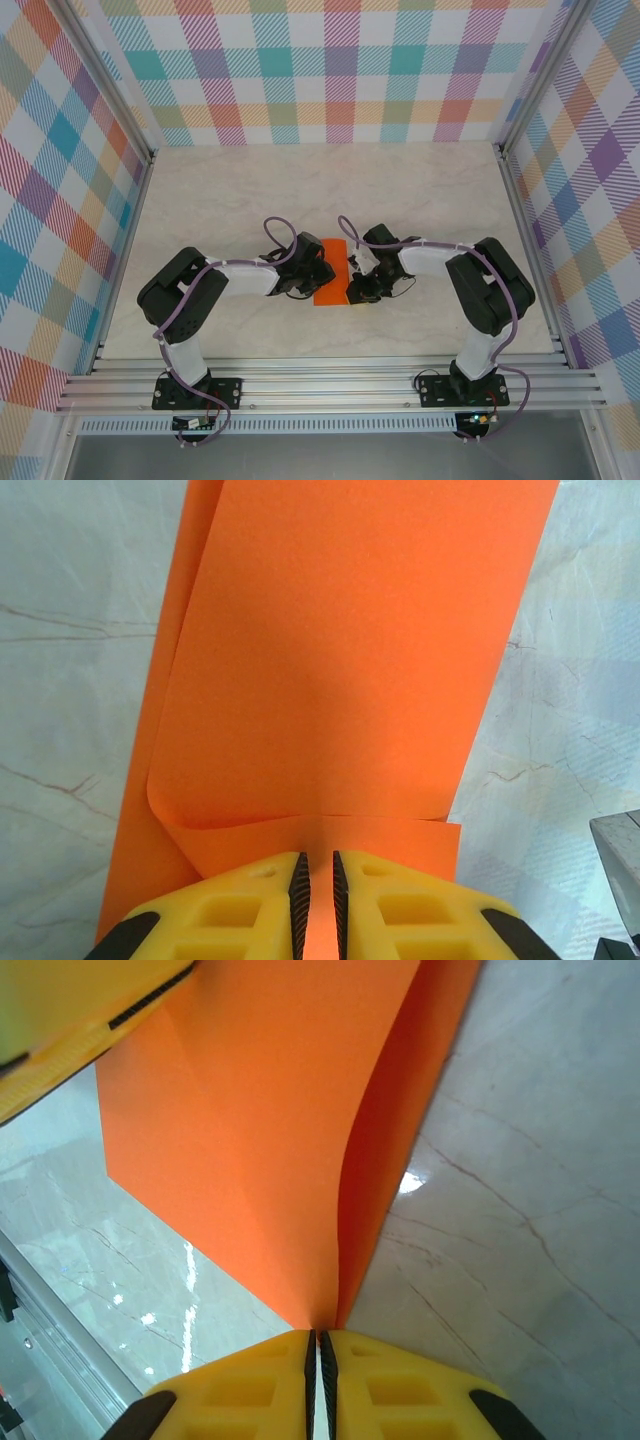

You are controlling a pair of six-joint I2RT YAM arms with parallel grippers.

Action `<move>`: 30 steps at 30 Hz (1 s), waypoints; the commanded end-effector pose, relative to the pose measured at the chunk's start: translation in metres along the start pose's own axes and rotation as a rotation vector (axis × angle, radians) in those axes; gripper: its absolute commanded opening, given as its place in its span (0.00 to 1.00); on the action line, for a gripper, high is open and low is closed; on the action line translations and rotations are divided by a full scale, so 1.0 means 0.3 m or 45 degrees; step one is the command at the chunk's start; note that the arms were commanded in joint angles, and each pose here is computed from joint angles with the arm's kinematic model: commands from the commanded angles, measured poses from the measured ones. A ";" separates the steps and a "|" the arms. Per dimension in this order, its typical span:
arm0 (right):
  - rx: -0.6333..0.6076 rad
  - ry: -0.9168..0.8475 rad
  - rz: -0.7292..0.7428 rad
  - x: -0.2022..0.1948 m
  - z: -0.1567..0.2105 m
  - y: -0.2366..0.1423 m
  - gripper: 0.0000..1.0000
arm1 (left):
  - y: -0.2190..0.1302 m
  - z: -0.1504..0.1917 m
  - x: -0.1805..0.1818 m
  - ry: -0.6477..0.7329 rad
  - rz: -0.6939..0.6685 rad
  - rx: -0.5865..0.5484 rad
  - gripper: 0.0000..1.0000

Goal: Fold a paper plane with a square sheet of paper (pick it up from the middle)
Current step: Fold the triangle a second time at the center of the table.

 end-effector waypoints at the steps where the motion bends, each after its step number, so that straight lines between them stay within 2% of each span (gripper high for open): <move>1: 0.072 0.100 0.121 -0.038 0.072 -0.022 0.14 | 0.036 0.041 0.074 -0.002 -0.126 0.054 0.18; 6: -0.044 0.043 -0.024 0.071 0.017 -0.093 0.15 | 0.033 0.039 0.071 0.005 -0.123 0.052 0.18; 9: -0.035 0.040 -0.107 0.111 -0.015 -0.085 0.15 | 0.038 0.040 0.068 0.005 -0.116 0.059 0.18; 14: -0.015 0.062 -0.135 0.123 -0.062 -0.040 0.17 | 0.036 0.036 0.062 0.006 -0.109 0.055 0.18; 19: 0.013 0.088 -0.103 0.101 -0.079 0.011 0.19 | 0.036 0.037 0.060 0.006 -0.105 0.055 0.18; 25: 0.067 0.172 0.156 -0.045 -0.024 0.075 0.16 | 0.023 0.033 0.051 0.017 -0.091 0.044 0.19; 30: 0.083 0.210 0.146 -0.071 0.003 0.097 0.12 | -0.007 0.015 0.013 0.049 -0.036 0.018 0.24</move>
Point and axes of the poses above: each hand's point on the last joint's axis, 136 mm out from that joint toward the fingers, its own y axis out along the fingers, its own x axis along the line the jaws close on, z = x × y, the point moved 6 cm from there along -y, back along the fingers, and after that the axes turned 11 degrees about y, right-handed, at the moved point
